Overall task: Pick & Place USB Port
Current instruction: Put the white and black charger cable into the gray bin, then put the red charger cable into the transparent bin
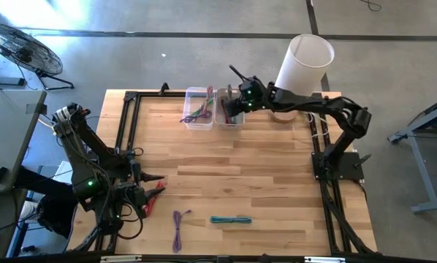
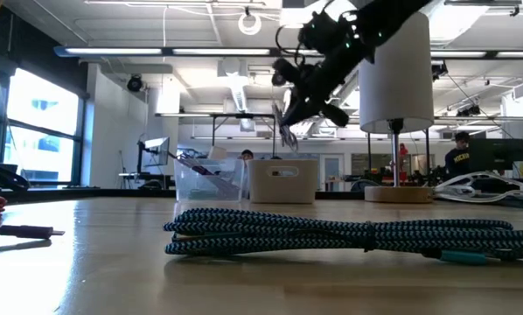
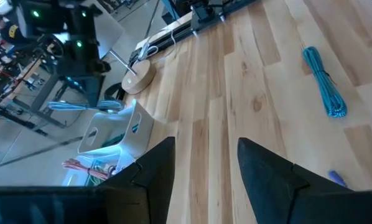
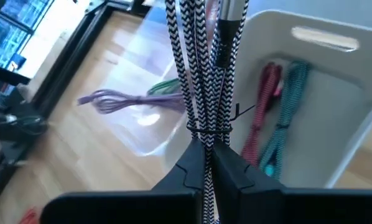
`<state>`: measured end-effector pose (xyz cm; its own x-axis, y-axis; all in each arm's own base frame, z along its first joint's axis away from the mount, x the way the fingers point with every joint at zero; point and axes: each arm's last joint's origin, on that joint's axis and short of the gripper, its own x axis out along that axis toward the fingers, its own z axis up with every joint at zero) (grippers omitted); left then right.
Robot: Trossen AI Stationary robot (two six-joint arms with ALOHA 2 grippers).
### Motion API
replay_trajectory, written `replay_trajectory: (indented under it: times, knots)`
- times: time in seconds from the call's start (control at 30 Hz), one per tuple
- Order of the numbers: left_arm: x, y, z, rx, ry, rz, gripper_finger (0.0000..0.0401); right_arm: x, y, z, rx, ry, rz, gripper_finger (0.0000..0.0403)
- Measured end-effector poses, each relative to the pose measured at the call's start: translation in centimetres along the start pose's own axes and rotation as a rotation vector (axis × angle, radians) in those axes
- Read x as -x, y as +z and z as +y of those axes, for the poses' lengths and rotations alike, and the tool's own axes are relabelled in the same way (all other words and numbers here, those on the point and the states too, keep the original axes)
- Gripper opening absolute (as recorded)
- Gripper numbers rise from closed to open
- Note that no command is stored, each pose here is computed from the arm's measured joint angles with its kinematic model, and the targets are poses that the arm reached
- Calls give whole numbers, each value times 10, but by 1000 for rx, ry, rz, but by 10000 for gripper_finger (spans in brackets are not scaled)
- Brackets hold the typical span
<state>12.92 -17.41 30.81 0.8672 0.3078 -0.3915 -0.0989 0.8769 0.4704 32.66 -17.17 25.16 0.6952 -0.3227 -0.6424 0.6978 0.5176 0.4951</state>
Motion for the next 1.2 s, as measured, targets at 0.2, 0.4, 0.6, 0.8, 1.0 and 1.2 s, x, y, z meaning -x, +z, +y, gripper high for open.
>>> replay_trajectory:
  times: [0.2, 0.4, 0.6, 0.8, 1.0, 1.2]
  knots:
    - [0, -2, 2, -29, 8, 11, 169, -7, -2, -17, 0, 42, -10, 43]
    - [0, -3, 3, -49, 18, 15, 169, -7, -1, -19, 29, 46, -7, 109]
    - [0, -3, 3, -47, 19, 15, 169, -6, -1, -15, 29, 91, -9, 142]
    - [0, -4, 2, -24, 6, 25, 169, 12, 4, 28, 202, 504, -86, 144]
    - [2, -7, 0, -58, -169, 148, 169, 71, -10, 90, 411, 926, -172, 145]
    - [5, -16, -3, -5, -355, 361, 169, 130, -49, 129, 485, 1049, -169, 145]
